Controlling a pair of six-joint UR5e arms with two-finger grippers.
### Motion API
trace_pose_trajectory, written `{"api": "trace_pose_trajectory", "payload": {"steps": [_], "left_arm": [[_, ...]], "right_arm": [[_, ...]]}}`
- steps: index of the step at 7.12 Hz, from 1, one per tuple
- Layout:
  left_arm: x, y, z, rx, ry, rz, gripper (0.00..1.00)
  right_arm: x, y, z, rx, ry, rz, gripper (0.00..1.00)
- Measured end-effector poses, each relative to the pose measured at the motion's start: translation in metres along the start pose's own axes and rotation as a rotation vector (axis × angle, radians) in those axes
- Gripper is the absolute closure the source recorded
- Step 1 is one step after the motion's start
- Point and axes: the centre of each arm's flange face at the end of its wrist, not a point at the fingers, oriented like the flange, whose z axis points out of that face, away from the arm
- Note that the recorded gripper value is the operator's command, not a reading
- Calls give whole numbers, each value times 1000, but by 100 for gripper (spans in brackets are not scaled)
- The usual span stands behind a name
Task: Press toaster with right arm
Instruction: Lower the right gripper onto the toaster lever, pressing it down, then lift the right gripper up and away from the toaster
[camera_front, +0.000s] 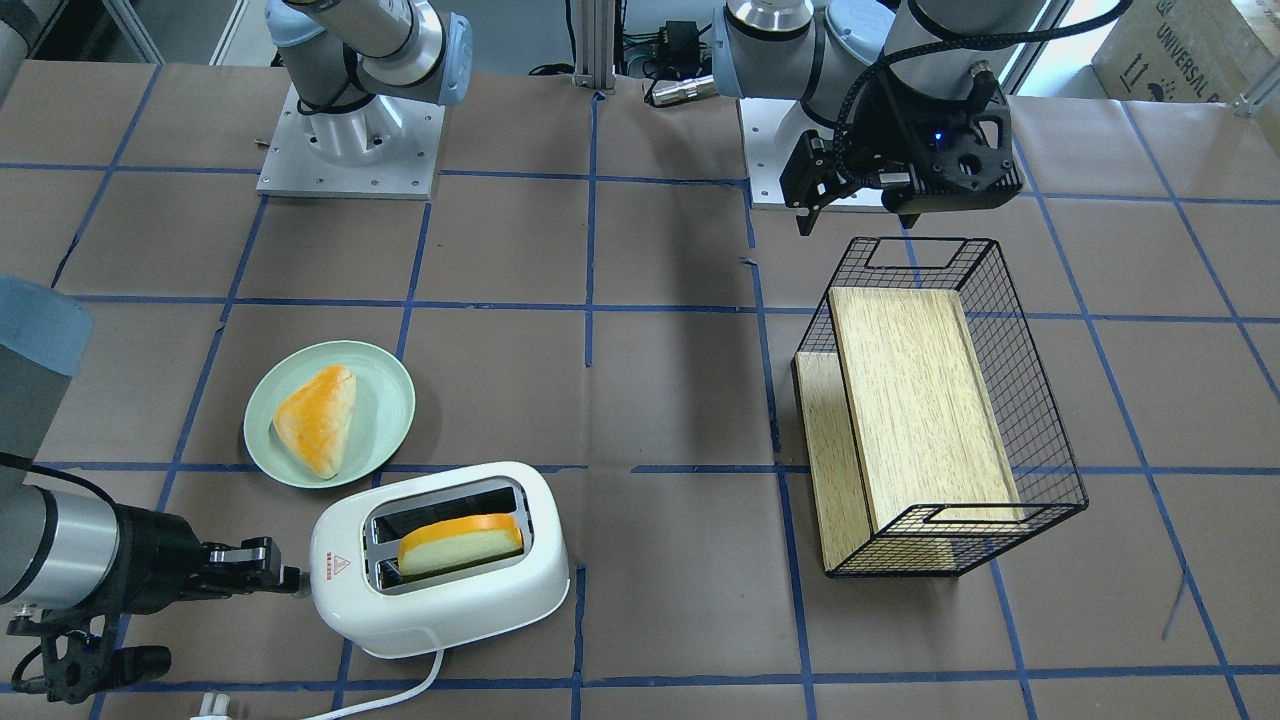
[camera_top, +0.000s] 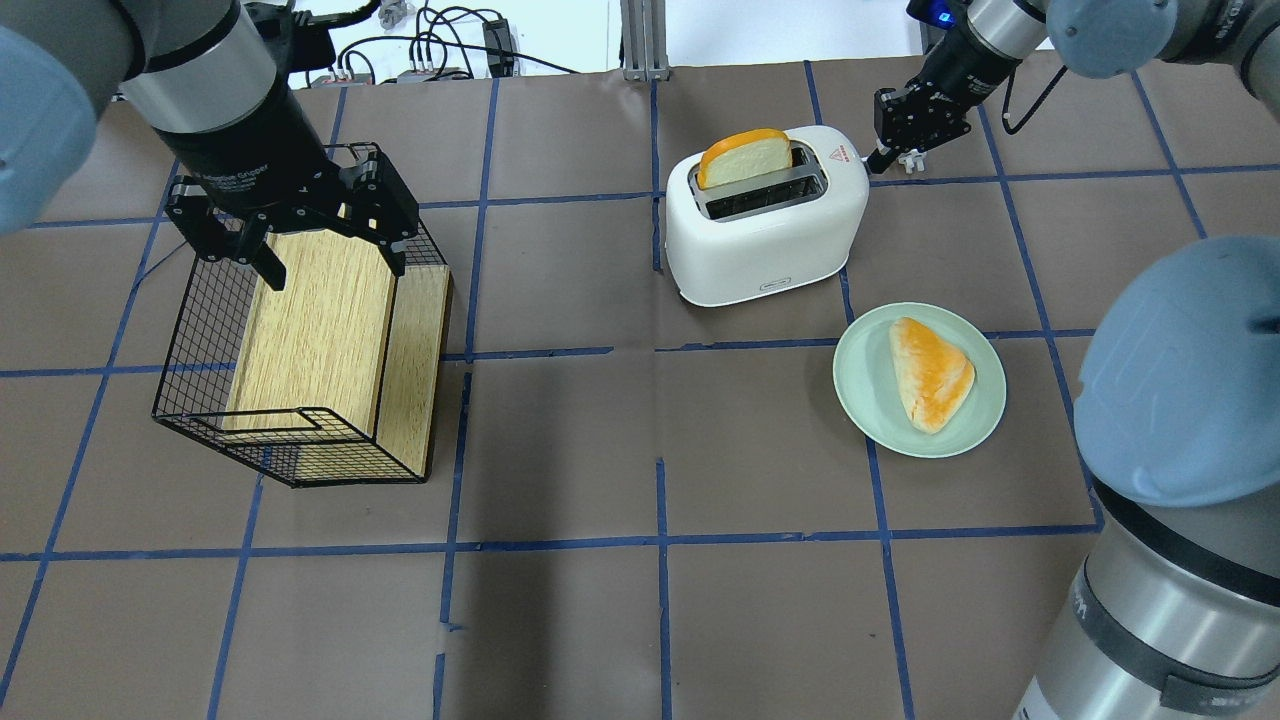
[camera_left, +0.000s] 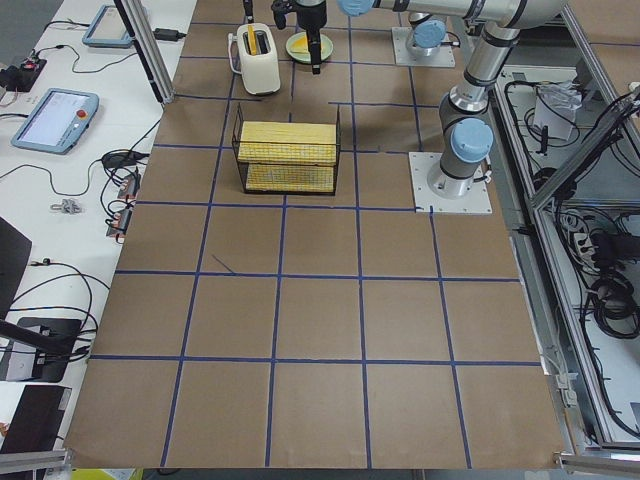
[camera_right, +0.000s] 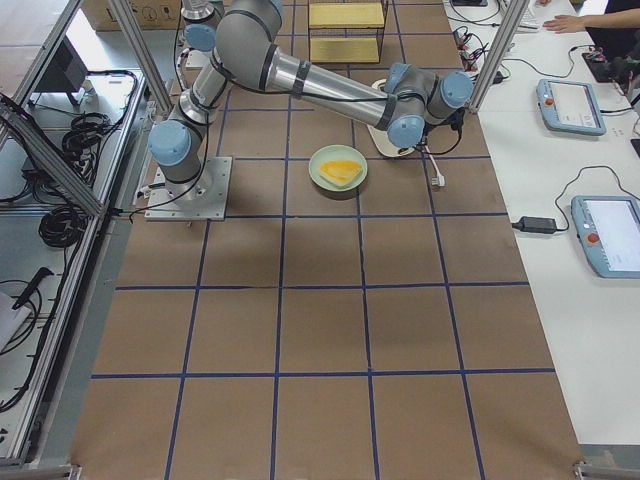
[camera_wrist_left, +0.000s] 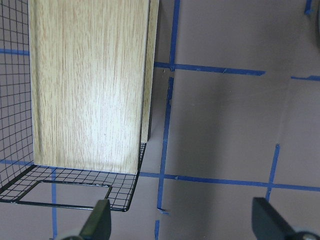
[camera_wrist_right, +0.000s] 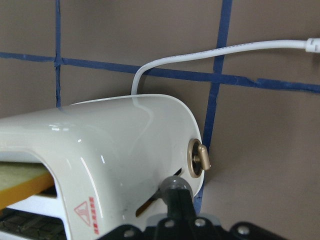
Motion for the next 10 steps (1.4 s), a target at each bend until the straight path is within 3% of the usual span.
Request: {"api": "trace_pose_trajectory", "payload": {"steps": [9,10], "left_arm": [[0,0,0,0,0,0,0],[0,0,0,0,0,0,0]], "right_arm": [[19,-7,32,-41,-17,16,96],[19,-7,32,-40,-18,17,87]]}}
